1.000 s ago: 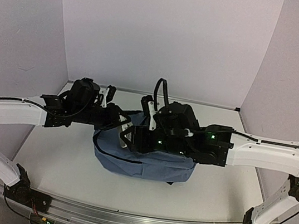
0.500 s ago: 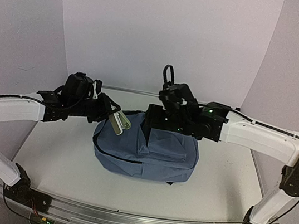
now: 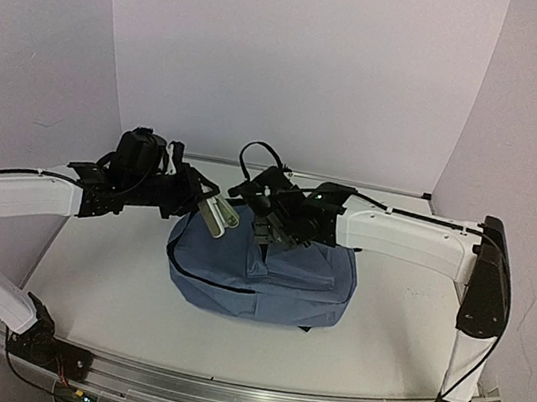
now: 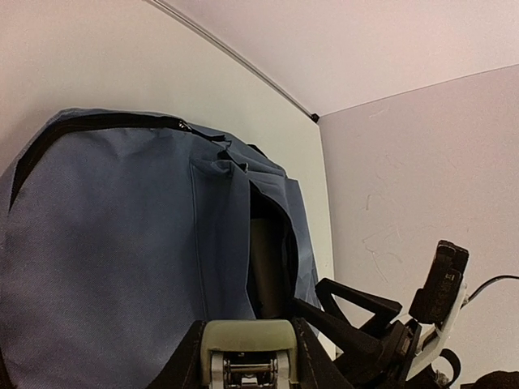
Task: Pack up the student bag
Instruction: Adjust the student bag at the center of the board.
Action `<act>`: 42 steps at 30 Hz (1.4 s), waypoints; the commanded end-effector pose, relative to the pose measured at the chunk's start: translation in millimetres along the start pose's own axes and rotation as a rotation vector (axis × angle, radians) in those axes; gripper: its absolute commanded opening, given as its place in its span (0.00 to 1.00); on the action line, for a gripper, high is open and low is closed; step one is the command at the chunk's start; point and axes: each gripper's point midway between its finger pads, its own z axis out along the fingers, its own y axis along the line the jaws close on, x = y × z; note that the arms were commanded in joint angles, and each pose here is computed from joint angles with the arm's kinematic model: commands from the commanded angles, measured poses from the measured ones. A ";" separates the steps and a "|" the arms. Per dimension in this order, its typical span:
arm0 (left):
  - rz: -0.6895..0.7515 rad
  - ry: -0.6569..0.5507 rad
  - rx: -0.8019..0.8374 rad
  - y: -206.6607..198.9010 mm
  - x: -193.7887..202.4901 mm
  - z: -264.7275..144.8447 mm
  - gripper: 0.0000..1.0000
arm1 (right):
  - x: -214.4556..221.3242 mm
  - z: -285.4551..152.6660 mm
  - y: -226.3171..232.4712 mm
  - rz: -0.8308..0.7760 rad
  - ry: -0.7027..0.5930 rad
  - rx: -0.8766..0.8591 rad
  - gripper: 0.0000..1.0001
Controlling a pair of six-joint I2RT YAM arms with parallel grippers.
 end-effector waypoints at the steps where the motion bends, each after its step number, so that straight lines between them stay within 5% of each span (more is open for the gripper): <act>1: -0.004 -0.032 0.127 -40.2 -18.5 2.6 0.00 | -10.3 6.2 -14.8 0.024 -0.020 0.066 0.50; 6: -0.016 -0.006 0.149 -45.3 -16.9 13.9 0.00 | -10.3 16.3 -18.2 0.036 -0.001 0.065 0.39; 13: -0.039 -0.024 0.199 -59.0 -24.8 20.0 0.00 | -19.2 9.2 -18.7 0.079 -0.008 0.025 0.01; 30: -0.122 0.077 0.170 -44.3 1.0 94.7 0.00 | -36.3 -21.1 -30.4 0.294 -0.040 -0.181 0.00; 42: -0.186 -0.022 0.167 -40.6 15.0 133.2 0.00 | -40.7 -32.8 -25.4 0.323 -0.050 -0.257 0.00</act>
